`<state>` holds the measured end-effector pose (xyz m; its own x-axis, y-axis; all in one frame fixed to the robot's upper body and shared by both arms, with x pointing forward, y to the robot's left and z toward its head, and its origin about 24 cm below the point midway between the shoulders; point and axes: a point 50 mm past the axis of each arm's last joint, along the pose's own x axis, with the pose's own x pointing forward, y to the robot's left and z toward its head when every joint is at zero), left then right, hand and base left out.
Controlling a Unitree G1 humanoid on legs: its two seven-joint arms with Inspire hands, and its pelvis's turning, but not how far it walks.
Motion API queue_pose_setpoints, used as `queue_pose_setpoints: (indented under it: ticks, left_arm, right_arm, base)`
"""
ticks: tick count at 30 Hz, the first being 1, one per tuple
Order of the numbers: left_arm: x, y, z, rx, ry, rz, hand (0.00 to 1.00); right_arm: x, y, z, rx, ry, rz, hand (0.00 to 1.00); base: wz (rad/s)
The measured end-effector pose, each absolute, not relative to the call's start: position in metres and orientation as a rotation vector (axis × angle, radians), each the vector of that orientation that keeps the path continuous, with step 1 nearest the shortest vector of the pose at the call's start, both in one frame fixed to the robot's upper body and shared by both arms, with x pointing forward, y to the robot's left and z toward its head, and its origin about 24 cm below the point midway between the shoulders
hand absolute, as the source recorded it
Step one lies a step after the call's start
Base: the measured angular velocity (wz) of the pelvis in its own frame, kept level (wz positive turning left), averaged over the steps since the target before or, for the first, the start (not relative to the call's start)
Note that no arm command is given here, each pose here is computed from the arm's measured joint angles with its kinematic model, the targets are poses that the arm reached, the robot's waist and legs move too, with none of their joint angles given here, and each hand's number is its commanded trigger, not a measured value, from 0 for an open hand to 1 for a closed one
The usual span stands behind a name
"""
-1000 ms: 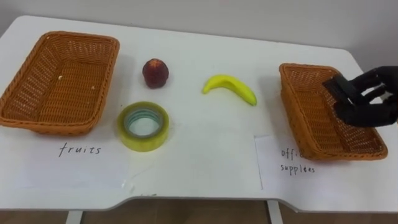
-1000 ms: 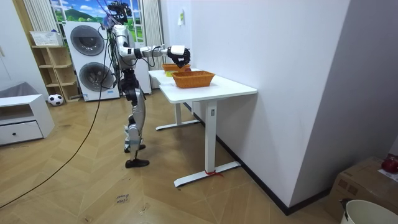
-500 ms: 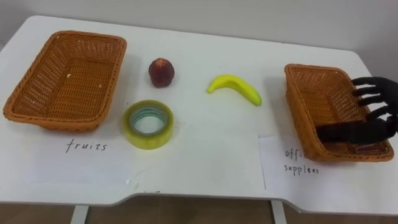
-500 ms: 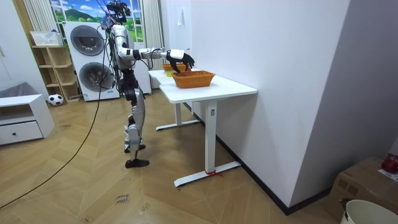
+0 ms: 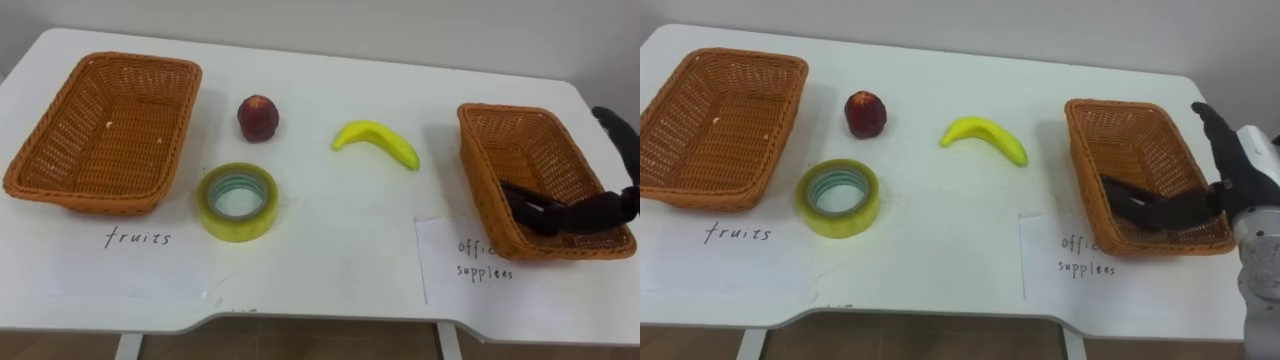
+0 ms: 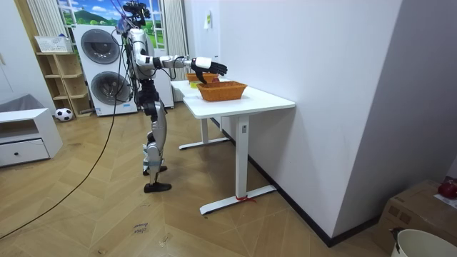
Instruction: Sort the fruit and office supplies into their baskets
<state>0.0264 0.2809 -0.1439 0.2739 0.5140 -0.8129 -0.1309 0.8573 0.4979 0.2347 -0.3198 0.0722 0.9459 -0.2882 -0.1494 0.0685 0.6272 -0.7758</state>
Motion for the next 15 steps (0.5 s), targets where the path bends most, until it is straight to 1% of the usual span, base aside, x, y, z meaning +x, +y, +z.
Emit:
queue_pose_setpoints:
  ticks: [9,15]
  left_arm:
    - [0.028,0.281,-0.144,0.367,1.217,0.452,0.0]
    - [0.028,0.279,-0.146,0.33,1.227,0.487,0.0]
  right_arm:
    - [0.236,-0.318,0.076,-0.873,0.253,-0.207,0.0]
    - [0.239,-0.311,0.092,-0.887,0.161,-0.223,0.0]
  base:
    - [0.0]
    - [0.0]
